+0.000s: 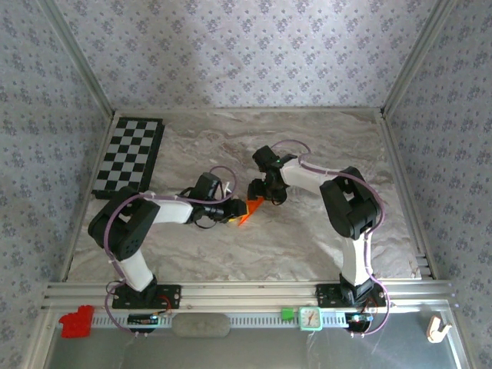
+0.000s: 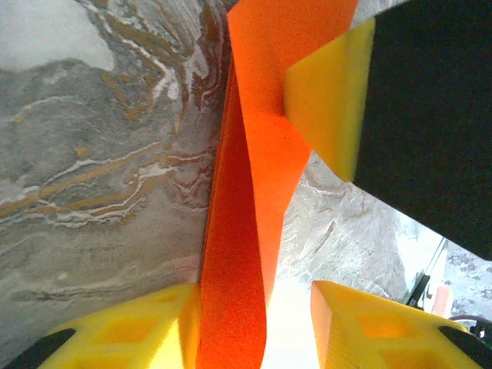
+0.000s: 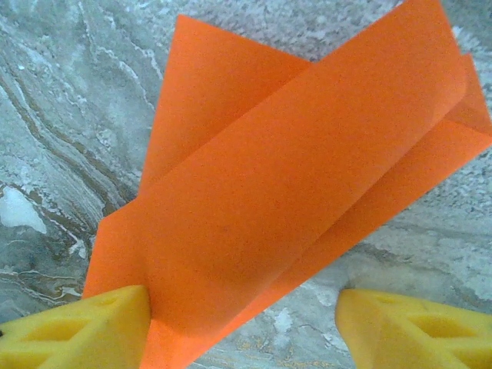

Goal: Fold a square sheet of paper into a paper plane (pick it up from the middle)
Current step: Fold the wing for the fifth time at the center of the table.

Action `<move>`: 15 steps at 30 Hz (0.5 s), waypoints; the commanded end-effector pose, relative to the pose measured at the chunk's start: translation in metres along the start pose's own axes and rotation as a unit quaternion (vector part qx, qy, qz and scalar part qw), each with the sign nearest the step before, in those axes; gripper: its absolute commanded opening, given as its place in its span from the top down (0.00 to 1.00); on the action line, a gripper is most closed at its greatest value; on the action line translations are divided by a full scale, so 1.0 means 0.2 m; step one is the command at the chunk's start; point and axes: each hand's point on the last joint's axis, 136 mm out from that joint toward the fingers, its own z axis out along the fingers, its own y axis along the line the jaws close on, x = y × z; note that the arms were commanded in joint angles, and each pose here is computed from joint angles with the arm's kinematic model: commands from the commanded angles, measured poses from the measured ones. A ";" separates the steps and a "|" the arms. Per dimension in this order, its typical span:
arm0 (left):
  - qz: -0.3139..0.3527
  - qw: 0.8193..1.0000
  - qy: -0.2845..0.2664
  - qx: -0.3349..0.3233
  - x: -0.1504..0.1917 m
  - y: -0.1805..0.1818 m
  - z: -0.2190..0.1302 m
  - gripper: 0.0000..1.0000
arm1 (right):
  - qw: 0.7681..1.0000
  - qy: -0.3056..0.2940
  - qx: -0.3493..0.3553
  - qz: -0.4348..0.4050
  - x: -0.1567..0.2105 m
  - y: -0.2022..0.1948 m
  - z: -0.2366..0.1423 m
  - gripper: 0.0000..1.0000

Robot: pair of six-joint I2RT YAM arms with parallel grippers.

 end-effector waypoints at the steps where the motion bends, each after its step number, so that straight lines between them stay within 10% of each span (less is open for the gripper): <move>1: 0.021 0.999 0.023 -0.042 0.06 0.09 0.01 0.56 | 0.996 0.053 0.070 0.018 0.13 -0.18 0.20 0.30; 15: 0.009 0.996 0.032 -0.083 0.09 0.19 0.02 0.70 | 0.994 0.061 0.086 0.031 0.15 -0.23 0.22 0.31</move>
